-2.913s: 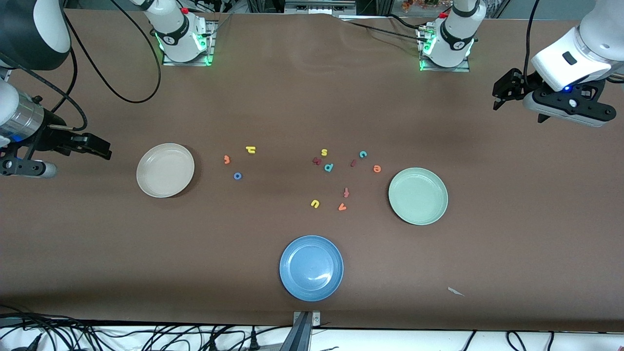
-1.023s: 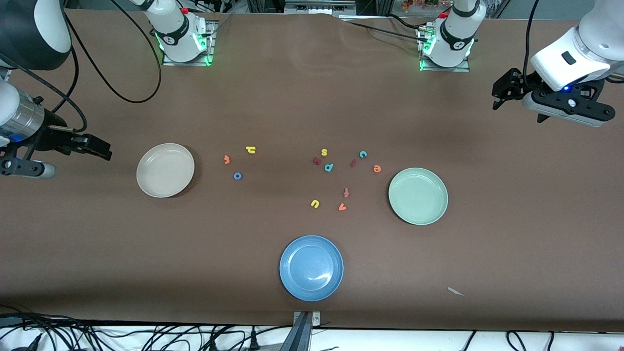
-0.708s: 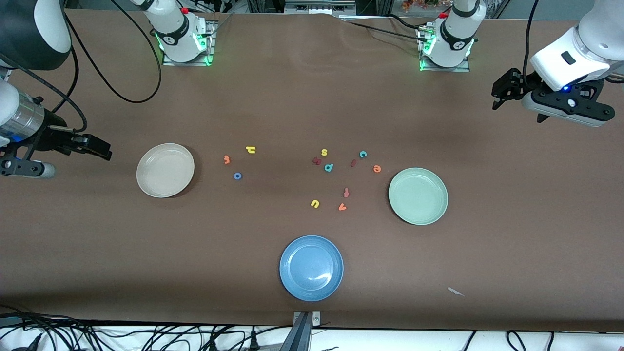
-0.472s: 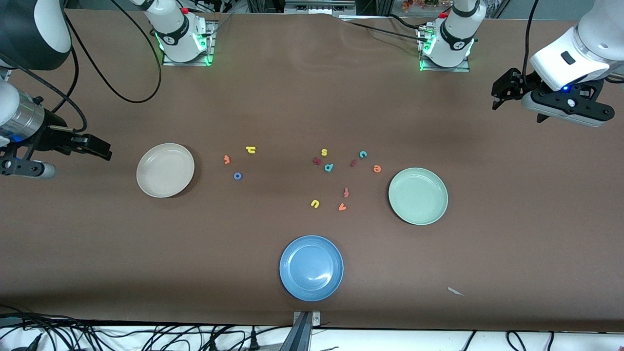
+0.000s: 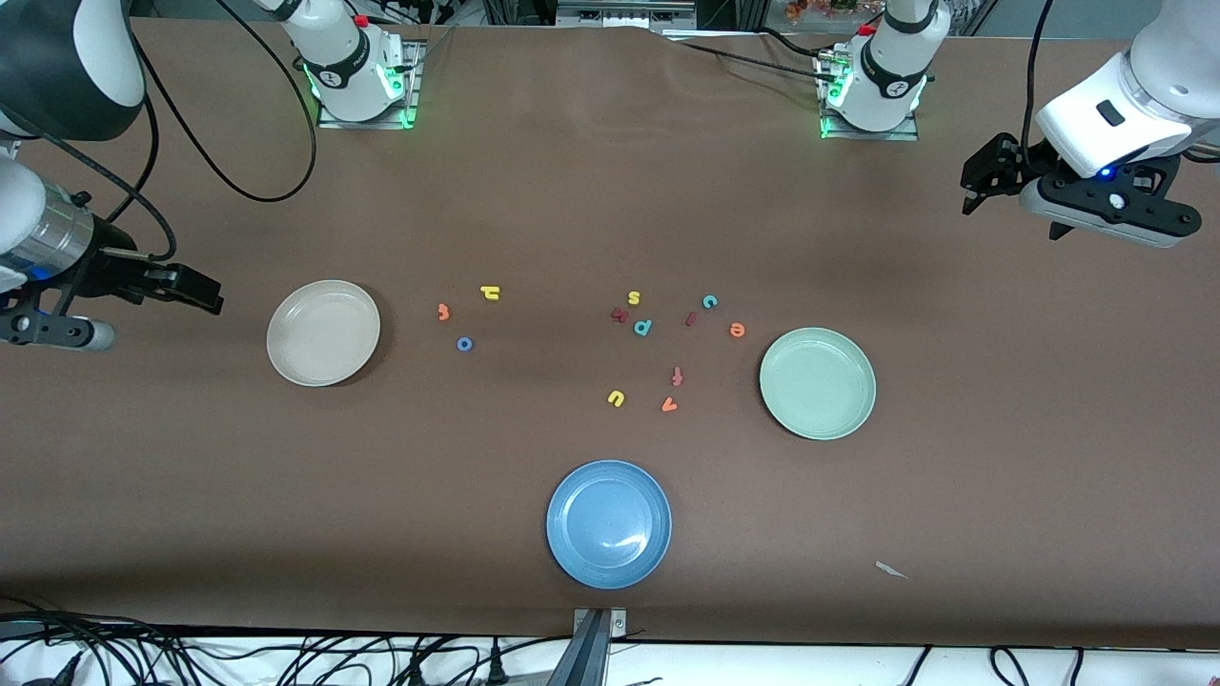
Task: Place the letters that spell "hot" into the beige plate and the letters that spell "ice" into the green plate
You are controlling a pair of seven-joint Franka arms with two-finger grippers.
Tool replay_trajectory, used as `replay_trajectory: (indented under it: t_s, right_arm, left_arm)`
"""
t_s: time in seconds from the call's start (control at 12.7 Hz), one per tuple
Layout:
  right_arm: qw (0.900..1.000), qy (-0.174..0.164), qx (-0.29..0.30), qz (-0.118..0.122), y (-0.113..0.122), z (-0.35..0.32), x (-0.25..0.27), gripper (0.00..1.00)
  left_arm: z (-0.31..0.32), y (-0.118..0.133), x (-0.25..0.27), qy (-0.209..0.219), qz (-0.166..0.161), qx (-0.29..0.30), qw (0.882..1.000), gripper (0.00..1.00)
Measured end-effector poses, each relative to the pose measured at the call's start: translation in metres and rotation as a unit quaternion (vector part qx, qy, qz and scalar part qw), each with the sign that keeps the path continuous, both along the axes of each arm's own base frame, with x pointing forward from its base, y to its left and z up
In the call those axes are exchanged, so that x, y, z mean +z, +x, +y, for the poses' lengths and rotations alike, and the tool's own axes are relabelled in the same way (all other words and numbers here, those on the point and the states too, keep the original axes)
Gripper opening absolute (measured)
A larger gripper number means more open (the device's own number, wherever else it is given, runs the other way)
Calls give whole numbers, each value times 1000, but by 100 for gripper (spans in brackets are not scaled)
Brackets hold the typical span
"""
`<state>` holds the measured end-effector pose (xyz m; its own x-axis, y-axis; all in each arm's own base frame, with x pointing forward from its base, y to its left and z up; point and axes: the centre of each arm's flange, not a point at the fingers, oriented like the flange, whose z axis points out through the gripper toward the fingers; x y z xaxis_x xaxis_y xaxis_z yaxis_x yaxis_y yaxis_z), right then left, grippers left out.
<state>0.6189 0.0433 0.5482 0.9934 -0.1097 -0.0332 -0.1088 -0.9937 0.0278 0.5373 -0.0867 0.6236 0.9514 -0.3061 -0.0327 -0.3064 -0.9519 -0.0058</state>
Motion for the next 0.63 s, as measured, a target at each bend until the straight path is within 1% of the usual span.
replay_trajectory:
  t_s: [0.24, 0.47, 0.63]
  right_arm:
    - [1000, -1, 7, 3, 0, 18, -4, 100]
    - [1000, -3, 1, 8, -2, 56, -12, 100]
    - [1000, -4, 10, 15, -5, 85, -21, 100]
  left_arm:
    - [0, 0, 0, 0, 0, 0, 1000, 100]
    - [3, 3, -4, 17, 1, -1, 1000, 100]
    - [-4, 9, -20, 18, 16, -7, 1000, 100]
